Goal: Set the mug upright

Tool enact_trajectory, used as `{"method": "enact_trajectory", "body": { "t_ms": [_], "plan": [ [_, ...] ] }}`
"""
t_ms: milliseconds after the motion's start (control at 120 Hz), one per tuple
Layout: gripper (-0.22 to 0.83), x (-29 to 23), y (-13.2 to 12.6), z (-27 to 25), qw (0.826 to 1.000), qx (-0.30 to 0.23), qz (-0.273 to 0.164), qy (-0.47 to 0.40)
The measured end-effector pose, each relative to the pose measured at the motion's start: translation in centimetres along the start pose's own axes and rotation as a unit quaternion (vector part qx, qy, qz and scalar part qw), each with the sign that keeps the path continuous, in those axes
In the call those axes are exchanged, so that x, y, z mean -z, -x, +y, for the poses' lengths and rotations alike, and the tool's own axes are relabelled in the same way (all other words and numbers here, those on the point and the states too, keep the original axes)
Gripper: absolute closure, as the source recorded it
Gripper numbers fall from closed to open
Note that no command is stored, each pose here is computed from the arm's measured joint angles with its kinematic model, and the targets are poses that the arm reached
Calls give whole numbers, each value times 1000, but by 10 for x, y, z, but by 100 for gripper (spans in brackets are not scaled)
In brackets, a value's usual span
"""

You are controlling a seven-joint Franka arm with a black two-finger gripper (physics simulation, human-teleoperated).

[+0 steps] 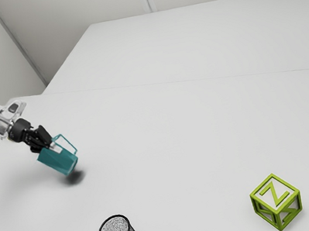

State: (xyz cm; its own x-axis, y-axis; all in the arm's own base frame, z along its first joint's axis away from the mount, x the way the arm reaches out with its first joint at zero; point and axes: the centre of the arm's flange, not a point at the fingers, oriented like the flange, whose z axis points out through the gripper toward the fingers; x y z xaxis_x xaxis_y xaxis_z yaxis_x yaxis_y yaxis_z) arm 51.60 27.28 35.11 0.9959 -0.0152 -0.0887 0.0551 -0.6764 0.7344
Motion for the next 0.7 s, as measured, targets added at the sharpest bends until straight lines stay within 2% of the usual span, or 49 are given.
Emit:
{"method": "enact_trajectory", "body": {
  "t_ms": [192,392,700],
  "plan": [
    [78,-8,-18,56,997,-30,-10,-66],
    [79,-51,-25,109,989,-65,-7,-134],
    [78,-79,-38,145,956,-98,6,-276]
  ]
}}
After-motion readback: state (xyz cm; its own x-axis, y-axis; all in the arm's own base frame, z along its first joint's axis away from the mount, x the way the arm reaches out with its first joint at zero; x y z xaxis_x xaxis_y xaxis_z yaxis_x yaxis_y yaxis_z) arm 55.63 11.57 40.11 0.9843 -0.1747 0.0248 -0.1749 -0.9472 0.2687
